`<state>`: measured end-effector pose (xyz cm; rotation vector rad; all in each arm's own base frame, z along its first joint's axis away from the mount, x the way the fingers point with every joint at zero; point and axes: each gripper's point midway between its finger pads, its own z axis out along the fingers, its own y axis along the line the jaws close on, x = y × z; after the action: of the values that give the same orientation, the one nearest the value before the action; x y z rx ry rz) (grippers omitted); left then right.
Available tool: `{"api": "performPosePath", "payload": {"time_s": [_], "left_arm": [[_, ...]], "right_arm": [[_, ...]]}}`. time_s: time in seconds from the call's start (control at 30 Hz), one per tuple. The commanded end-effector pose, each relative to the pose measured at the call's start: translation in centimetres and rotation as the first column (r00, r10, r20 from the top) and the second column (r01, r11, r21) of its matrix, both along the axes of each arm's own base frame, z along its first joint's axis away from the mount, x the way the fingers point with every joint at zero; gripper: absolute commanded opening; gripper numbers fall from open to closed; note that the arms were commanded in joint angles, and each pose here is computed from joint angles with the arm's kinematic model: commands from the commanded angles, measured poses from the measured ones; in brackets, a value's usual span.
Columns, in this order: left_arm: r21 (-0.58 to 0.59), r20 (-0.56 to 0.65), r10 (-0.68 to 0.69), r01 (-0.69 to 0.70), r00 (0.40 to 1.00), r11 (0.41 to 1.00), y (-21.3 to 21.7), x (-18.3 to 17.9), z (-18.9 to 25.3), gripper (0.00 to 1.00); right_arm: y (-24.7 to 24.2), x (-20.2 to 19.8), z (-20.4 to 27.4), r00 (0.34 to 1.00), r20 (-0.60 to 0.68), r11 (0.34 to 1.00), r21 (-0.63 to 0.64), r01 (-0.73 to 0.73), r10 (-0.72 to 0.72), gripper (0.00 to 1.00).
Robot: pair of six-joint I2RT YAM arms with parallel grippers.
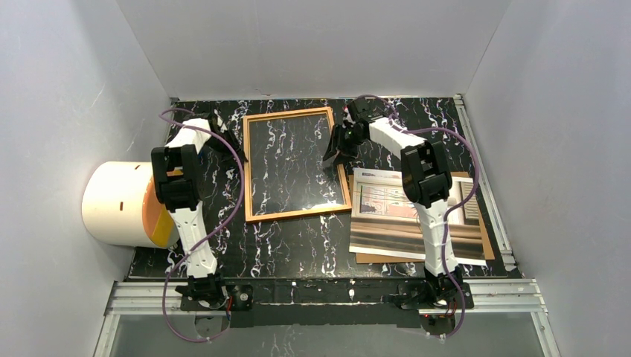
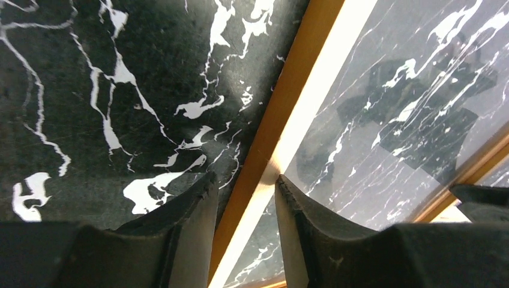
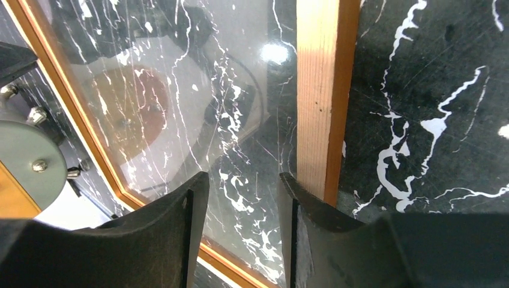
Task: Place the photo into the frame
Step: Place the photo frame item in the photo frame, then turn over the photo at the center of the board.
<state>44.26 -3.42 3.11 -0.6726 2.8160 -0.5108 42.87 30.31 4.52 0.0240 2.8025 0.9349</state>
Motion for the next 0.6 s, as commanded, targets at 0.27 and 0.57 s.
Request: {"api": "performPosePath", "payload": {"time_s": [0.27, 0.57], "left_arm": [[0.119, 0.137, 0.062, -0.078, 0.989, 0.990, 1.7, 0.5, 7.6, 0.51], [0.072, 0.223, -0.068, 0.053, 0.972, 0.996, -4.4, -2.9, 11.6, 0.70]], "right_arm": [[-6.8, 1.9, 11.4, 0.929, 0.281, 0.967, -0.009, 0.255, -0.242, 0.66], [-18.3, -7.5, 10.2, 0.836, 0.240, 0.802, -0.246, 0.544, -0.493, 0.77]]}}
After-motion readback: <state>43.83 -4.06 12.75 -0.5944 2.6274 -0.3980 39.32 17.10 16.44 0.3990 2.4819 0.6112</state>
